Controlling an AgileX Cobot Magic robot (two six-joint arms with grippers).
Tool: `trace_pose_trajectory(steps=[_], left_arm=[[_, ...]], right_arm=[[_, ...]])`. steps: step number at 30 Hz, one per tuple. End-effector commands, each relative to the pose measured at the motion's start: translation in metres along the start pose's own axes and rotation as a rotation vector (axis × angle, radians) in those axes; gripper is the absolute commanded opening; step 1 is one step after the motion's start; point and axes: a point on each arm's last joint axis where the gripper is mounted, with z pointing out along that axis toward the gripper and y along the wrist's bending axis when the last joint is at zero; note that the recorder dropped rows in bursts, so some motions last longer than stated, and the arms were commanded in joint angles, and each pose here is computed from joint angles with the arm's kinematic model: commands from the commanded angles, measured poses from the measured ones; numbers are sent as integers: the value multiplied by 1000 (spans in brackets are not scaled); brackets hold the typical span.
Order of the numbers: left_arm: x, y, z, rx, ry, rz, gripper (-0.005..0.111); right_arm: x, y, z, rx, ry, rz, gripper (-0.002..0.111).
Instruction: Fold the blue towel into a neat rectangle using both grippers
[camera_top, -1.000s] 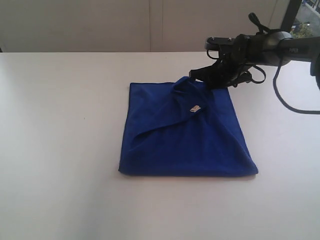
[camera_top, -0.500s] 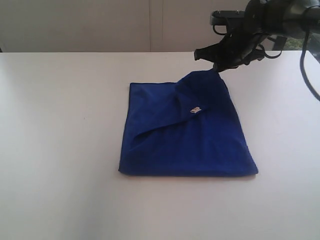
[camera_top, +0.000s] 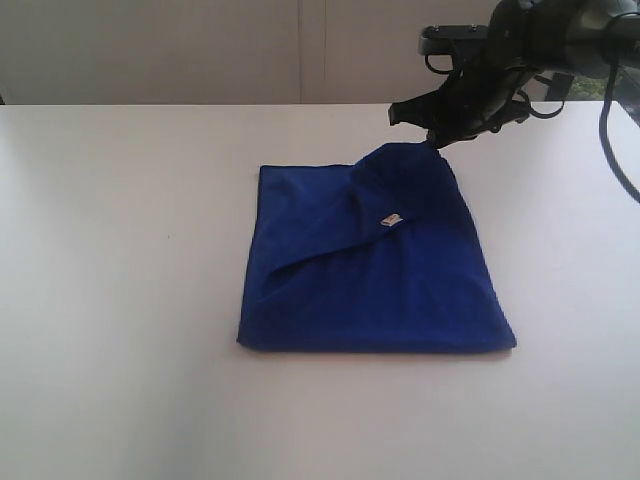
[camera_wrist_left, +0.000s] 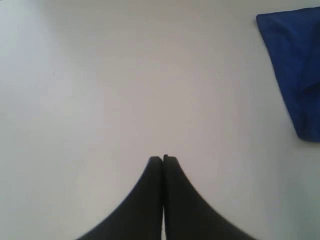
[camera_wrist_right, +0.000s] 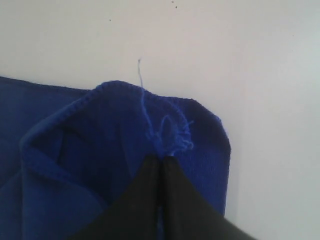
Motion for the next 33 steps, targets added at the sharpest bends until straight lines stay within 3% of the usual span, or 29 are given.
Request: trace_pose_trajectory(steps=[1,18,20,23,24,26,27,28,29,30,33], left_arm=[[2,-1,0,5,2,6,0],[-18,-1,3,9,-180,3,0],[-27,-9,25,111,-98,-2,0],[-56,-30,106,355,50,57,0],[-60,-34,121,387,57,62,0],[-66,-61,187,438,103,101,0],[-65,-74,199,452,107,130,0],[-61,-103,229,462,89,186,0],[-59,-115,240,464,73,200,0],[-55,-145,264,469,37,225,0],[-48,-198,301,520,57,290,0]], right_arm=[[1,-1,1,5,3,-15,0],[0,-1,1,5,-2,-15,0],[0,-1,1,2,-4,-12,0],[0,-1,1,2,-4,-12,0],[0,-1,1,2,-4,-12,0],[0,-1,1,2,-4,-12,0],[0,-1,1,2,-4,-12,0],[0,-1,1,2,-4,-12,0],[0,-1,1,2,-4,-12,0],[0,-1,1,2,-4,-12,0],[0,-1,1,2,-4,-12,0]])
